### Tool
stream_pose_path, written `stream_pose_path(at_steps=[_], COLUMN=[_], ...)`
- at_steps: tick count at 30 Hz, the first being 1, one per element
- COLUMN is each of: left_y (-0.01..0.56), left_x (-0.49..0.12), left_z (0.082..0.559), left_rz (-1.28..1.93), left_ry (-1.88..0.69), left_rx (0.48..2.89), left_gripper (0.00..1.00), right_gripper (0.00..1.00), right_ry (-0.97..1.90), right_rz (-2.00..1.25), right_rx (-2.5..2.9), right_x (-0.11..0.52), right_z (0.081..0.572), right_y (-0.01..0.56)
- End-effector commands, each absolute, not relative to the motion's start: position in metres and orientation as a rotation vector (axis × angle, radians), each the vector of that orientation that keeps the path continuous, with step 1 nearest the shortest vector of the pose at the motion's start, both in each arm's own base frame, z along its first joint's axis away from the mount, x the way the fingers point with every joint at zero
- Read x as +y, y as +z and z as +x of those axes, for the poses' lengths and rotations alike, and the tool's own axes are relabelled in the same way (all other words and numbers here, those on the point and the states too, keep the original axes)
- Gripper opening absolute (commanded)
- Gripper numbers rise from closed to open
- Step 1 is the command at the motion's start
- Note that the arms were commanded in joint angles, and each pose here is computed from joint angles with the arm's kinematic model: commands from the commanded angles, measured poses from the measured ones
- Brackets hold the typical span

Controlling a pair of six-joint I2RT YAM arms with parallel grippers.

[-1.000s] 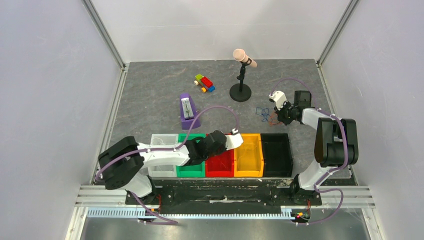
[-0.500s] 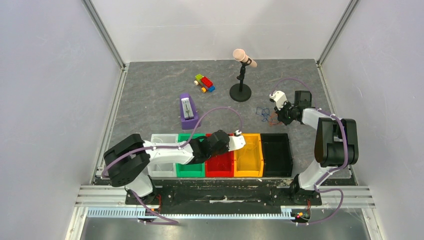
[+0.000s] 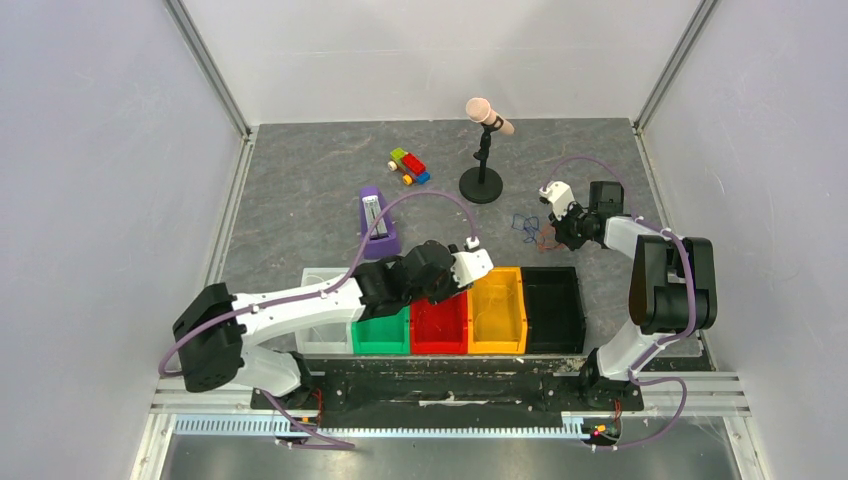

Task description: Untangle the cables

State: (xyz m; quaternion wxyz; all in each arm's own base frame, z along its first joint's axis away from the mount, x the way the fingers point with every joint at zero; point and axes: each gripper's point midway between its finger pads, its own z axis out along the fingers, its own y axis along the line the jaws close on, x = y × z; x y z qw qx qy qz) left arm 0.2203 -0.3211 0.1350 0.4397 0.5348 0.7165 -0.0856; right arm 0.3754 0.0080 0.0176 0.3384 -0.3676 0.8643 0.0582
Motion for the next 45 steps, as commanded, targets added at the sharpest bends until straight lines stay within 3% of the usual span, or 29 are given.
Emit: stream_pose_path(at_steps=[1,7,13,17,22,28,33,41,45], left_y=[0.163,0.18,0.168,0.173,0.211,0.266,0.288,0.302,0.298], left_x=[-0.326,-0.32,-0.3,-0.292,-0.296,-0.299,-0.304,-0.321,-0.324], left_z=[0.204,0.177,0.143,0.151,0.188,0.239,0.254,0.255,0.233], left_rz=[1.268,1.236,1.439,1.414,1.195,1.069,1.149,1.295,1.558], left_ry=[-0.36,-0.542,-0.652,-0.634,-0.794,-0.759,-0.706,-0.736,-0.729], left_rx=[1.802,1.839,1.947,1.943,1.935,1.757,1.633,1.44,1.212], left_gripper=[0.52,0.6,0.5,0.49,0.55,0.63,0.67,0.61,0.56], right_gripper=[0.0,0.0,0.0,0.0,0.0,0.0,0.0,0.0,0.0], right_ry=[0.173,0.171,0.166,0.182,0.267,0.362,0.432,0.59,0.602], right_rz=[-0.941,-0.942,-0.943,-0.935,-0.919,-0.884,-0.911,-0.984,-1.13], right_rx=[2.33,2.331,2.326,2.319,2.243,2.038,1.839,1.589,1.459], right_x=[0.004,0.003,0.003,0.006,0.022,0.047,0.069,0.103,0.119], right_z=[0.358,0.357,0.358,0.357,0.358,0.376,0.377,0.346,0.315], right_y=[0.006,0.006,0.008,0.011,0.034,0.102,0.163,0.237,0.252])
